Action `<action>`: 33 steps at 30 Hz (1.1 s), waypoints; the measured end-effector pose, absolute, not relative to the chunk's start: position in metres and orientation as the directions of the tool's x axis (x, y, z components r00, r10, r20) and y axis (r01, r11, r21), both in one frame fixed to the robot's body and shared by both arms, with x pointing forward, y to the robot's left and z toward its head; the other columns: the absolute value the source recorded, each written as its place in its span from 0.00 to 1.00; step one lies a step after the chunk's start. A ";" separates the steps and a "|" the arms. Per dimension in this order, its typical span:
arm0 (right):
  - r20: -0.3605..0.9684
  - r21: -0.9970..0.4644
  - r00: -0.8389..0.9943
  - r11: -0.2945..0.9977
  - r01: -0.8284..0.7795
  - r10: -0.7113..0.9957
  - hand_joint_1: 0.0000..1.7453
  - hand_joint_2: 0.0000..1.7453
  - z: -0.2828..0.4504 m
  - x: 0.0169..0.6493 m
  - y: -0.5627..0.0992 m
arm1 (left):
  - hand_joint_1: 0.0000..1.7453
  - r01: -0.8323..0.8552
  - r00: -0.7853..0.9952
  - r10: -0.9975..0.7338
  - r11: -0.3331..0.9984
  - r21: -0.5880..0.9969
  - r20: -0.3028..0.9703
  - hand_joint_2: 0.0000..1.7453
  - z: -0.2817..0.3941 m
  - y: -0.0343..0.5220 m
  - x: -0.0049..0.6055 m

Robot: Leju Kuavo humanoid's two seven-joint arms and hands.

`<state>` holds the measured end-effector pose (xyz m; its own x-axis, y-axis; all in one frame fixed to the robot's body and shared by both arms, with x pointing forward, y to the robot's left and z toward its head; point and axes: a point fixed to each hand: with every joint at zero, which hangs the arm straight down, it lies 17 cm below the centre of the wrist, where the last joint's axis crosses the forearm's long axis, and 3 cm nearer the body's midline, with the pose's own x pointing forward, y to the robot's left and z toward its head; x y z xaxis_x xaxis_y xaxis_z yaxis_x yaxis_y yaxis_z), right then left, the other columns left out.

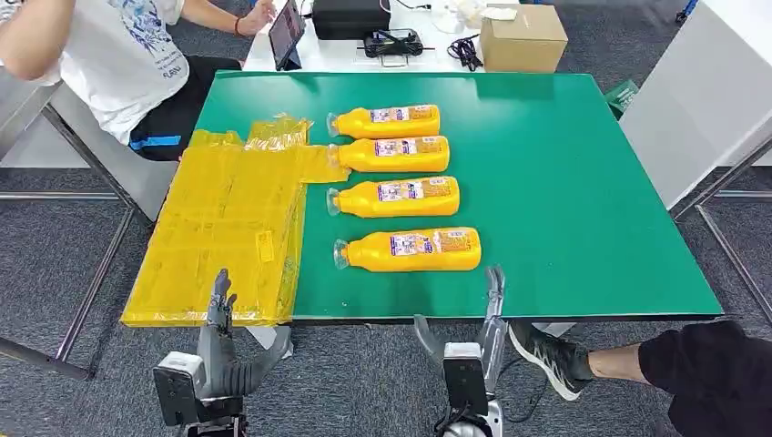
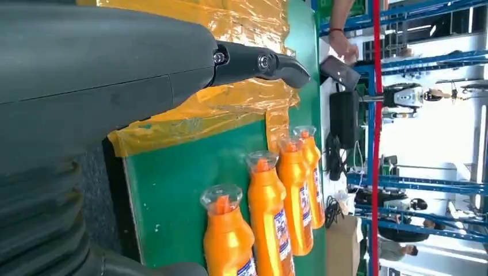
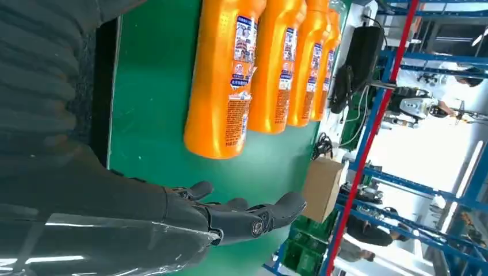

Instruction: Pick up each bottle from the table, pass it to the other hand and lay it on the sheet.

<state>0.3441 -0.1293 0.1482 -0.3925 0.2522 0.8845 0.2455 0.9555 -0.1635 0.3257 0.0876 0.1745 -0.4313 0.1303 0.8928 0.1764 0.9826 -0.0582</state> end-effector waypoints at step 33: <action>0.674 -0.572 -0.370 0.768 0.287 0.640 0.00 1.00 0.186 0.409 -0.179 | 0.00 0.270 -0.436 0.173 0.961 -0.055 0.883 1.00 0.173 0.068 0.331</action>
